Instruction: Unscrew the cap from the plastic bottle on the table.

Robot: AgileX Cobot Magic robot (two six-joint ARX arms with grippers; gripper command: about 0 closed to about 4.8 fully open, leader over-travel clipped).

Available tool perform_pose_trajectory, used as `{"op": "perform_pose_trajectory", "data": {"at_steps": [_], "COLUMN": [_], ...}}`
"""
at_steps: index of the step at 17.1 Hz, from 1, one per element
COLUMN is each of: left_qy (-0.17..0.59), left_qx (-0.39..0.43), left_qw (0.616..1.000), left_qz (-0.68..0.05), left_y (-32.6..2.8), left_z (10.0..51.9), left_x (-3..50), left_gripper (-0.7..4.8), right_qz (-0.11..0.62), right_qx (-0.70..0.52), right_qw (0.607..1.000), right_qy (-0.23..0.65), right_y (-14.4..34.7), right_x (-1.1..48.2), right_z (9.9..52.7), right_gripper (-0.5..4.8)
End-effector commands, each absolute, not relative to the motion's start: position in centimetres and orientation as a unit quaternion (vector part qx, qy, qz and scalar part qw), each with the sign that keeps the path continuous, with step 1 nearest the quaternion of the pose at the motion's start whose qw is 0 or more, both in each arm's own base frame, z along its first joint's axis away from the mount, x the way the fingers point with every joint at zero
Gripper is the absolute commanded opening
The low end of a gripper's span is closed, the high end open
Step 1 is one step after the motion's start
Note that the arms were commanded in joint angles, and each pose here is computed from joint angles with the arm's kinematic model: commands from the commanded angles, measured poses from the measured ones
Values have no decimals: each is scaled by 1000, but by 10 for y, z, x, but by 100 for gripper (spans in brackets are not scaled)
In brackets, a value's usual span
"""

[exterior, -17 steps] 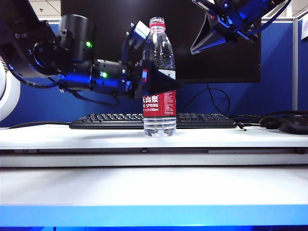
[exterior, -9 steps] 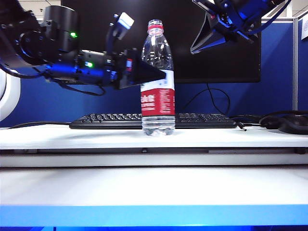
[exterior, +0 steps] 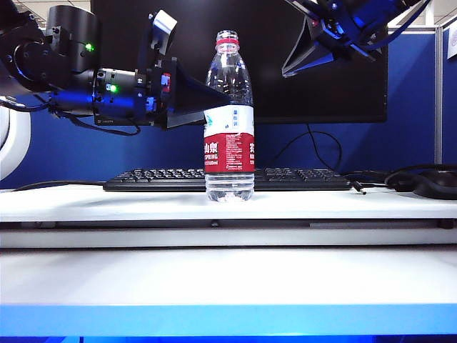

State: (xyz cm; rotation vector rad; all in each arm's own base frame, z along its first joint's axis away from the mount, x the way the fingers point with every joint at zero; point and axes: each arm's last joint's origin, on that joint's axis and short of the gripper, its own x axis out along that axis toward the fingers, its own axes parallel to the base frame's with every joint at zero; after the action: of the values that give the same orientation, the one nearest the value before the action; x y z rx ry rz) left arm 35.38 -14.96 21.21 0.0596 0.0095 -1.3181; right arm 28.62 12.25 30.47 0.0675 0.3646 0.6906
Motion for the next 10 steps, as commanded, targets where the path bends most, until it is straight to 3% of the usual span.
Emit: {"op": "perform_pose_trajectory", "data": {"at_steps": [1, 10], "left_qy": [1, -10], "left_qx": [26, 19], "left_qw": [780, 826], "left_qz": [-625, -564], "left_y": [-149, -92], "left_z": [216, 254], "left_x": [353, 355], "left_gripper": [479, 479], "right_qz": [341, 343], "right_qx": [32, 51], "right_qw": [925, 925], "right_qy": [165, 158], "right_y": [123, 121], "right_x": [286, 279], "right_z": [309, 318], "right_gripper": [-5, -5]}}
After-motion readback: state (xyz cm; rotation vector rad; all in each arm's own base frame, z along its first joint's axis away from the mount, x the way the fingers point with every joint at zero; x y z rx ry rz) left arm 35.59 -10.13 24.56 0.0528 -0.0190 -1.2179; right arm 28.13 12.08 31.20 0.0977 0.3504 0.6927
